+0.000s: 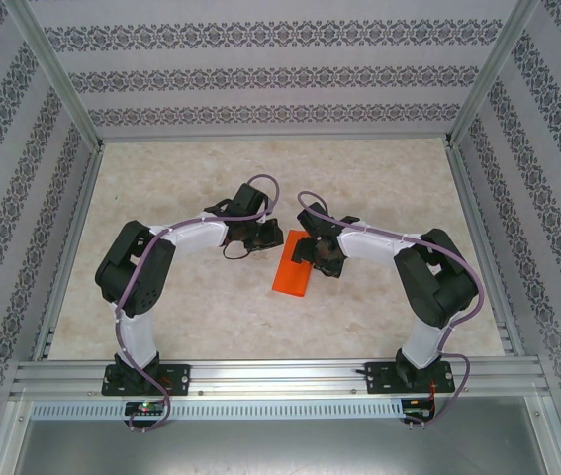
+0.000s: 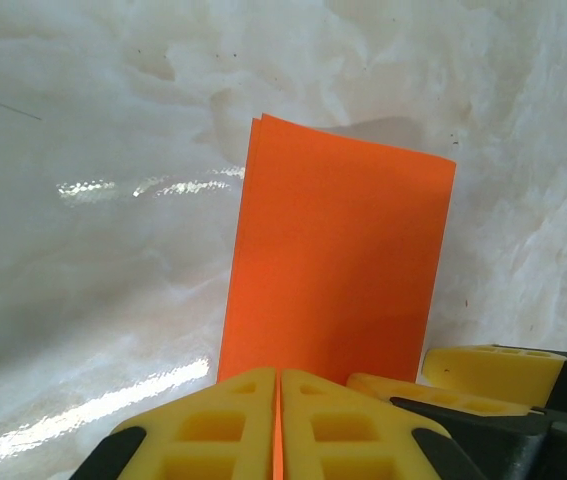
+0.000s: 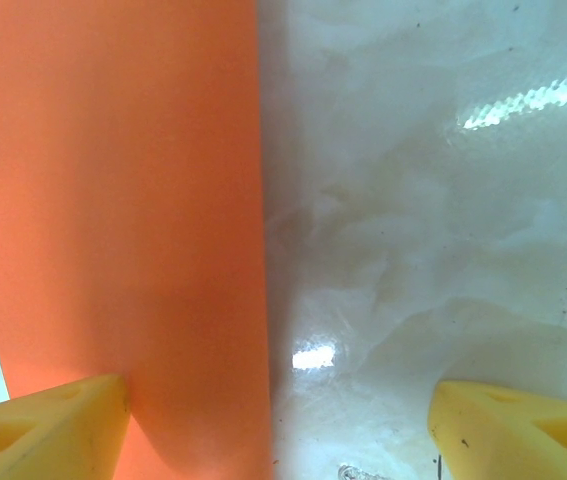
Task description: Fold a paper plane with a square sheet of paper (pick it up from the middle)
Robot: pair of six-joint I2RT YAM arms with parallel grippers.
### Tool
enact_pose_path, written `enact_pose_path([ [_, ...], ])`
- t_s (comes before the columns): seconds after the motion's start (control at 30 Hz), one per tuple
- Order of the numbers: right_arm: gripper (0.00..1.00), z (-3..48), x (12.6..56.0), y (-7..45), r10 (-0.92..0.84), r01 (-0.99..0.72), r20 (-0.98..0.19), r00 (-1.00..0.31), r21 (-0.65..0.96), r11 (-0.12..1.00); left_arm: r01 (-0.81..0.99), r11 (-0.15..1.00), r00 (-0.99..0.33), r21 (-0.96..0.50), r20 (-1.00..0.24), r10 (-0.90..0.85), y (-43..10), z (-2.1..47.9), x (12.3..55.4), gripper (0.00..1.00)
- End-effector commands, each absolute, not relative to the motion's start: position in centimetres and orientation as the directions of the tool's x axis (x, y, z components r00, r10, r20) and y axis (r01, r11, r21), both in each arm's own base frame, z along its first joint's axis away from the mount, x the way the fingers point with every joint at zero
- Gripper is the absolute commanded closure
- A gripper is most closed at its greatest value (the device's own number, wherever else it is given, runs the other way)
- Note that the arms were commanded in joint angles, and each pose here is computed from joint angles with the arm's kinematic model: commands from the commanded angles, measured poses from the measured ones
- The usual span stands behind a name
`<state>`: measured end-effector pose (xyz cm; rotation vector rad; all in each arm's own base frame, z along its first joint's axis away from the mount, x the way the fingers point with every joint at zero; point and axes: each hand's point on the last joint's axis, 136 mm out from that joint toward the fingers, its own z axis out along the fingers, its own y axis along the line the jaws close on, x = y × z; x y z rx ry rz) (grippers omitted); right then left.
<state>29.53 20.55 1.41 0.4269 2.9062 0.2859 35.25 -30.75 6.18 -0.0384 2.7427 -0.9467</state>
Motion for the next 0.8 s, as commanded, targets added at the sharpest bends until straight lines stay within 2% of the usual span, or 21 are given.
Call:
enact_pose_path([
  [0.0,0.17,-1.8,28.8,20.1,0.279,0.255,-0.131,-0.951,0.172,0.951,0.055,0.794,-0.967,-0.605,-0.231,-0.109,-30.7,7.0,34.9,0.89],
  [0.5,0.17,-2.6,28.4,19.4,0.280,0.265,-0.115,-0.953,0.130,0.956,0.070,0.756,-0.979,-0.651,-0.190,-0.073,-32.1,6.8,34.5,0.89],
  [0.77,0.17,-2.7,28.3,19.4,0.278,0.263,-0.114,-0.954,0.128,0.956,0.065,0.747,-0.989,-0.661,-0.144,-0.042,-33.3,5.6,34.1,0.94],
])
